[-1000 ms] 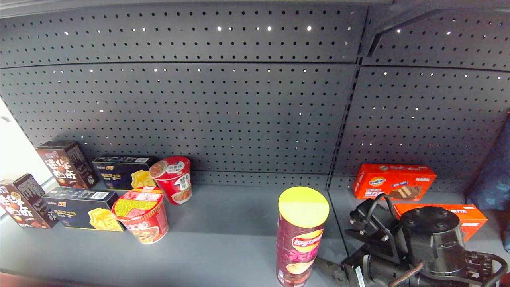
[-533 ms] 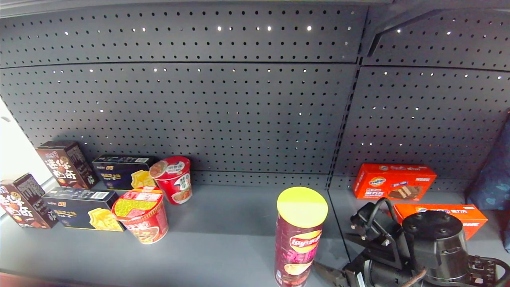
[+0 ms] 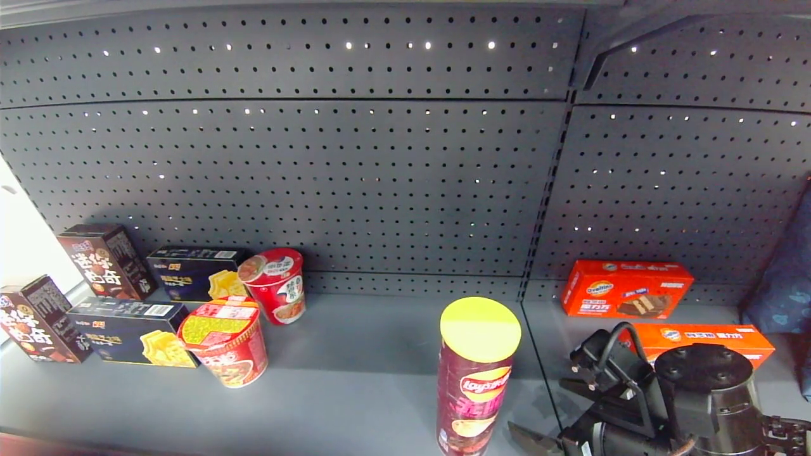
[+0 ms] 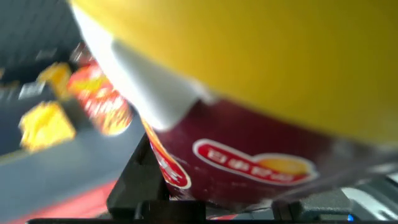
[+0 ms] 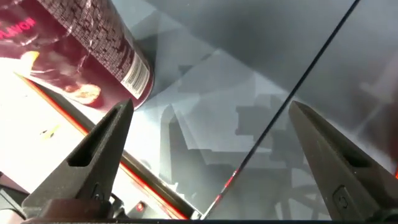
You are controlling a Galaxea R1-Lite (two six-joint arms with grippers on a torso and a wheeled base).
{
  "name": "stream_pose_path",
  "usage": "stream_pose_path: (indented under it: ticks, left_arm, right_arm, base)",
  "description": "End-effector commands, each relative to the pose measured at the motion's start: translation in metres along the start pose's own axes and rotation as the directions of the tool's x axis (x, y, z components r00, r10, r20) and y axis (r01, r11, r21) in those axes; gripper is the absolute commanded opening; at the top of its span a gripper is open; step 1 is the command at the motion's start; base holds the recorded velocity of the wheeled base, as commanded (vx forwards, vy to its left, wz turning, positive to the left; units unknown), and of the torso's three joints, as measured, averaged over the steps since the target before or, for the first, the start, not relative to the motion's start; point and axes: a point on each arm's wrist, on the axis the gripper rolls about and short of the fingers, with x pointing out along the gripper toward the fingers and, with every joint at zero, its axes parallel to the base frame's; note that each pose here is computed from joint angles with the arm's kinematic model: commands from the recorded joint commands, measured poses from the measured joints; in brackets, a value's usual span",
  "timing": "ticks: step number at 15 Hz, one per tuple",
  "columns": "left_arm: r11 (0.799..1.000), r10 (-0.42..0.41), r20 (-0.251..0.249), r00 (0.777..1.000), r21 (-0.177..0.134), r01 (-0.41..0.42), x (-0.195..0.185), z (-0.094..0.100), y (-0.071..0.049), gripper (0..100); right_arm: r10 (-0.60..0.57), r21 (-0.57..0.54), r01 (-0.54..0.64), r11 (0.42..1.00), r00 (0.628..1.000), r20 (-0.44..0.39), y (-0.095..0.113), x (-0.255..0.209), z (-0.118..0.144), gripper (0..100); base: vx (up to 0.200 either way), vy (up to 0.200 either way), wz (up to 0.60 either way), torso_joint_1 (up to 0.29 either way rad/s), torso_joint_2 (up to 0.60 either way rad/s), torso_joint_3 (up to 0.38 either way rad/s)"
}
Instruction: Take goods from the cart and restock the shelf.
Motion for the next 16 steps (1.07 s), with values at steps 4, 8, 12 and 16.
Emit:
stream_pose_path:
  ticks: [4, 8, 12, 16]
  left_arm:
    - [0.959, -0.281, -0.192, 0.94, -0.084, 0.269, 0.119, 0.081, 0.031, 0]
    - [0.902, -0.431, -0.26, 0.864, -0.131, 0.411, 0.205, 0.075, 0.027, 0]
    - [0.896, -0.444, -0.32, 0.837, -0.149, 0.419, 0.297, 0.051, 0.036, 0]
    - [0.905, -0.423, -0.353, 0.834, -0.114, 0.411, 0.369, 0.029, 0.054, 0]
  right_arm:
    - [-0.017, -0.005, 0.017, 1.0, 1.0, 0.002, -0.002, -0.001, 0.0, 100]
    - [-0.031, -0.008, 0.031, 0.999, 0.999, -0.034, -0.002, -0.001, -0.009, 100]
    - [-0.032, 0.004, 0.032, 0.999, 0.999, -0.016, -0.003, 0.001, -0.004, 100]
    - [-0.042, 0.013, 0.042, 0.999, 0.999, -0.015, -0.006, 0.002, -0.003, 100]
  base:
    - [0.0, 0.0, 0.0, 0.0, 0.0, 0.0]
    - [0.0, 0.0, 0.0, 0.0, 0.0, 0.0]
    - [0.0, 0.0, 0.0, 0.0, 0.0, 0.0]
    - [0.0, 0.0, 0.0, 0.0, 0.0, 0.0]
